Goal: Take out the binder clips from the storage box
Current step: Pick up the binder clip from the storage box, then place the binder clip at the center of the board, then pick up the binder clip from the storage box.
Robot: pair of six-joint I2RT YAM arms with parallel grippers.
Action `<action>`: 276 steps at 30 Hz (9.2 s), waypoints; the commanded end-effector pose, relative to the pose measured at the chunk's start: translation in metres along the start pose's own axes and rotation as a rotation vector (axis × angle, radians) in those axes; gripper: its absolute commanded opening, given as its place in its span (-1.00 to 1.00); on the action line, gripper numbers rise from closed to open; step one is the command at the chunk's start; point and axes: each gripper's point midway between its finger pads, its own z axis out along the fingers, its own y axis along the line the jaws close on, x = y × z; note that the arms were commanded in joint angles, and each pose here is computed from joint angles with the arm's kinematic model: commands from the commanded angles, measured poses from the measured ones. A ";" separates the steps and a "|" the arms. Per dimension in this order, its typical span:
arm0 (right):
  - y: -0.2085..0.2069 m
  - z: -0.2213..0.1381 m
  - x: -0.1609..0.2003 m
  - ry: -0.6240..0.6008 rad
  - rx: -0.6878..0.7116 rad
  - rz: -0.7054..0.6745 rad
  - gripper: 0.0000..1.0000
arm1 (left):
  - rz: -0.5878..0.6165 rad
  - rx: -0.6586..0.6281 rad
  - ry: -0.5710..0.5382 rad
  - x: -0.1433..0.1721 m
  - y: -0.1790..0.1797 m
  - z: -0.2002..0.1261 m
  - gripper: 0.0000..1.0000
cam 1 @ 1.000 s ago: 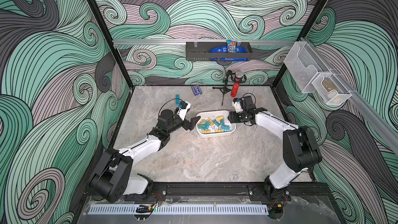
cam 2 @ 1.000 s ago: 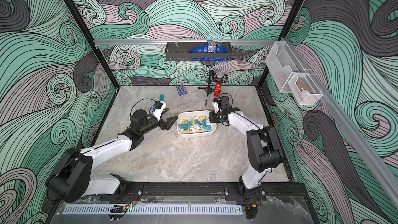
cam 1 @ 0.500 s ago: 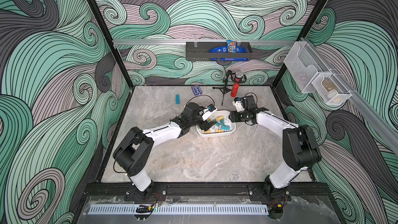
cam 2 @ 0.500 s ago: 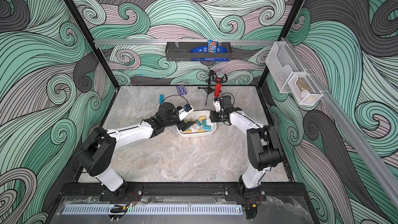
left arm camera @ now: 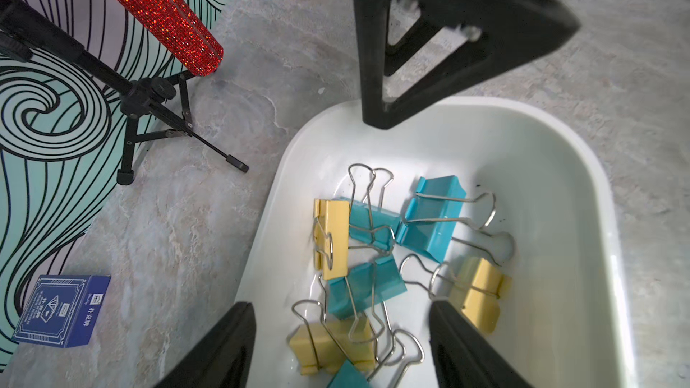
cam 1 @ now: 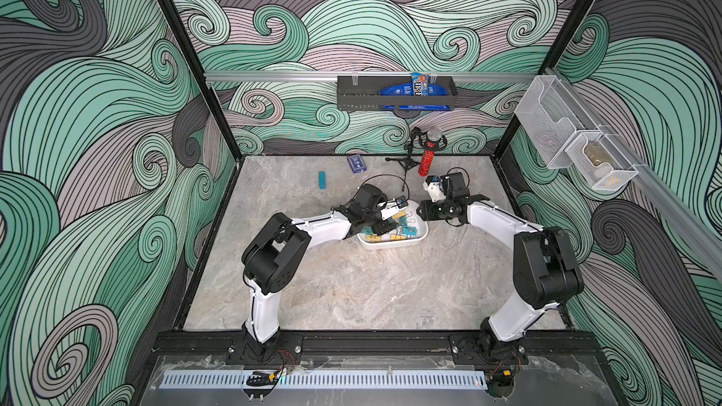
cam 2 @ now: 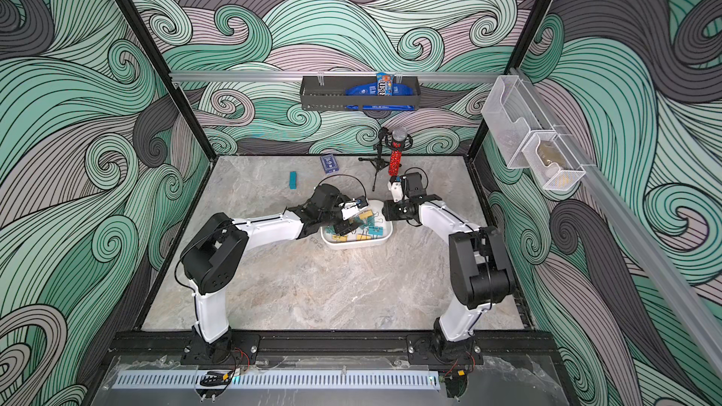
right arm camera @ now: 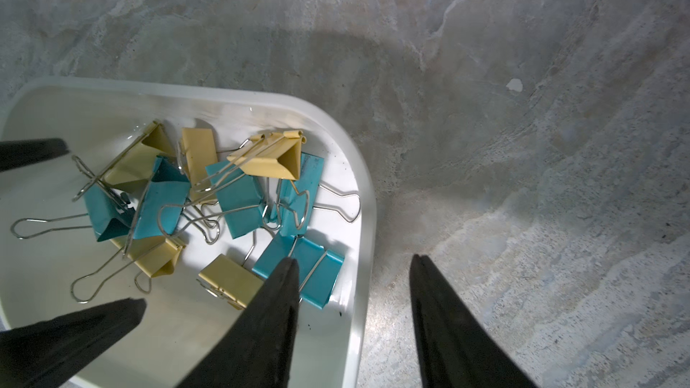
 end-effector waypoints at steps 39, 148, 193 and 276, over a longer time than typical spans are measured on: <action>0.000 0.003 0.005 0.001 -0.013 0.009 -0.25 | 0.062 -0.001 0.028 -0.004 0.002 0.042 -0.76; 0.001 0.011 0.015 0.036 0.000 -0.020 -0.35 | 0.309 0.065 0.068 -0.008 -0.161 -0.047 -1.00; 0.005 0.011 0.016 0.045 -0.026 -0.021 -0.35 | 0.061 -0.269 0.020 -0.034 -0.030 -0.123 -0.01; 0.011 0.012 0.020 0.056 -0.046 -0.029 -0.34 | -0.001 -0.408 0.192 -0.011 0.024 -0.100 -1.00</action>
